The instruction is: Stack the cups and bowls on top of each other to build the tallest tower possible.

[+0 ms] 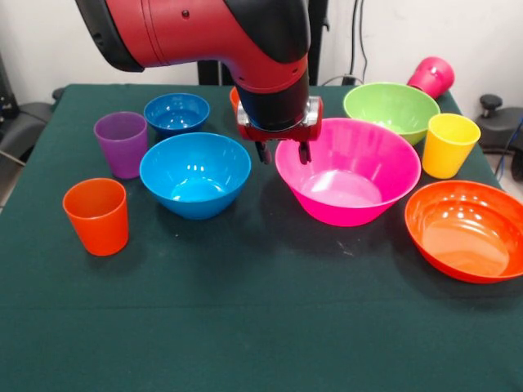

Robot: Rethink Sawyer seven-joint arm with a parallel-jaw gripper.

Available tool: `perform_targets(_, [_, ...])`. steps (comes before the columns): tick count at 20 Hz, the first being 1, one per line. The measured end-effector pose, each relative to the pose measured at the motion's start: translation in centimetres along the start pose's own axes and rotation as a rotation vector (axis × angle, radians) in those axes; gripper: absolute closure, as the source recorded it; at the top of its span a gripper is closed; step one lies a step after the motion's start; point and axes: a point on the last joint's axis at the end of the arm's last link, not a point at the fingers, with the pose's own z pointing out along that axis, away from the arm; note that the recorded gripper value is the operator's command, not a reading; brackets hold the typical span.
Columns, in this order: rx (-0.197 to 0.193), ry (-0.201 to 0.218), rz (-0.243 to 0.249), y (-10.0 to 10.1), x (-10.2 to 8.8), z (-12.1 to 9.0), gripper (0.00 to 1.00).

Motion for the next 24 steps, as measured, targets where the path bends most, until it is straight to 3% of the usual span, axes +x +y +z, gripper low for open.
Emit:
perform_targets(14, [-0.016,0.040,0.000,0.2,0.5,2.3,0.00])
perform_targets(24, [-0.017,0.044,-0.001,0.2,0.7,2.5,0.00])
